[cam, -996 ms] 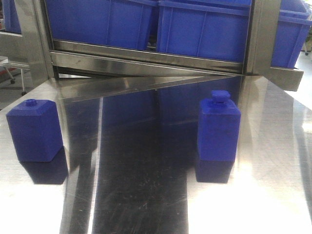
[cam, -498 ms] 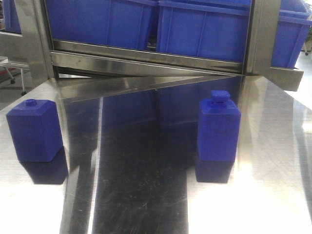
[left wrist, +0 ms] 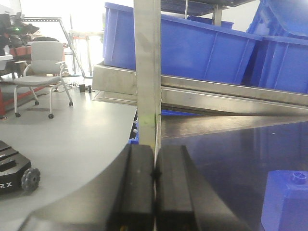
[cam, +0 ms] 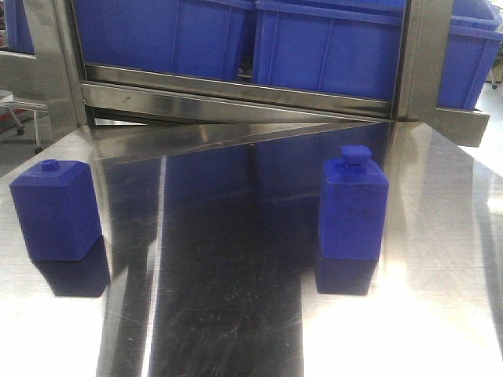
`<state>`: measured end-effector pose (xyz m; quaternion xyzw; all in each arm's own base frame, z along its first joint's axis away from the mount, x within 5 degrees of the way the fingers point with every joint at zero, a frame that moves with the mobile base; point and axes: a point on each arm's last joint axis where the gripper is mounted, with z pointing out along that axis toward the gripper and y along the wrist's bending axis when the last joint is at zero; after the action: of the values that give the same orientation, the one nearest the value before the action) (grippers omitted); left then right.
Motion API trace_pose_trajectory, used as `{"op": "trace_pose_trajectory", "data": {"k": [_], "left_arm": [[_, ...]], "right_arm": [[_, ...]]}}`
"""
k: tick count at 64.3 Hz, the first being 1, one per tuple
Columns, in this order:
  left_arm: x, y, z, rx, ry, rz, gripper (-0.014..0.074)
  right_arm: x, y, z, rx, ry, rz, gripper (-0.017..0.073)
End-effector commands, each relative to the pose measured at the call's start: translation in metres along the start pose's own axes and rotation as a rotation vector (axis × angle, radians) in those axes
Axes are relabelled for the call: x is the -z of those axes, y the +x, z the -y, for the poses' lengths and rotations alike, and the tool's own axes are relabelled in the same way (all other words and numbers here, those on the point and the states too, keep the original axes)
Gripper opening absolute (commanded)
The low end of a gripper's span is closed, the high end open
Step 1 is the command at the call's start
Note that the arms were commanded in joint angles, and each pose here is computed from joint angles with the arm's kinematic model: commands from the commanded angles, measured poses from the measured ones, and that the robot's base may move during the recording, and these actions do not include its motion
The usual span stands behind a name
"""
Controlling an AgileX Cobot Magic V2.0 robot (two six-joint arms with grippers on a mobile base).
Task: Pick and sort blue part to right shelf
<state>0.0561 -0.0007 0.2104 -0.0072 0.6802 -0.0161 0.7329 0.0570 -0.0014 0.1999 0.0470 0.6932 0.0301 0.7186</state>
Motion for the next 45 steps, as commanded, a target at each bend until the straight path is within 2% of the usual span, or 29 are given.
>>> {"op": "trace_pose_trajectory", "data": {"k": [1,13,25,29,35,39,45], "left_arm": [[0.002,-0.001,-0.001,0.011,-0.005,0.085,0.0132],[0.002,-0.001,-0.001,0.011,-0.005,0.085,0.0132],[0.002,-0.001,-0.001,0.011,-0.005,0.085,0.0132],[0.002,-0.001,-0.001,0.011,-0.005,0.085,0.0132],[0.002,-0.001,-0.001,0.011,-0.005,0.085,0.0132],[0.002,-0.001,-0.001,0.011,-0.005,0.085,0.0132],[0.002,-0.001,-0.001,0.011,-0.005,0.085,0.0132]], "right_arm": [[0.005,-0.025,-0.002,0.013,-0.011,0.142,0.0031],[0.006,-0.038,-0.004,0.061,-0.008,0.1,0.0031],[0.002,-0.061,-0.007,0.079,-0.008,0.085,0.0031],[-0.001,-0.068,-0.007,0.114,-0.002,0.065,0.0031],[-0.01,-0.076,-0.008,0.137,0.003,0.019,0.0031],[-0.015,-0.081,-0.008,0.111,0.004,-0.001,0.0031],[-0.026,-0.088,-0.009,0.011,0.008,-0.04,0.0031]]}}
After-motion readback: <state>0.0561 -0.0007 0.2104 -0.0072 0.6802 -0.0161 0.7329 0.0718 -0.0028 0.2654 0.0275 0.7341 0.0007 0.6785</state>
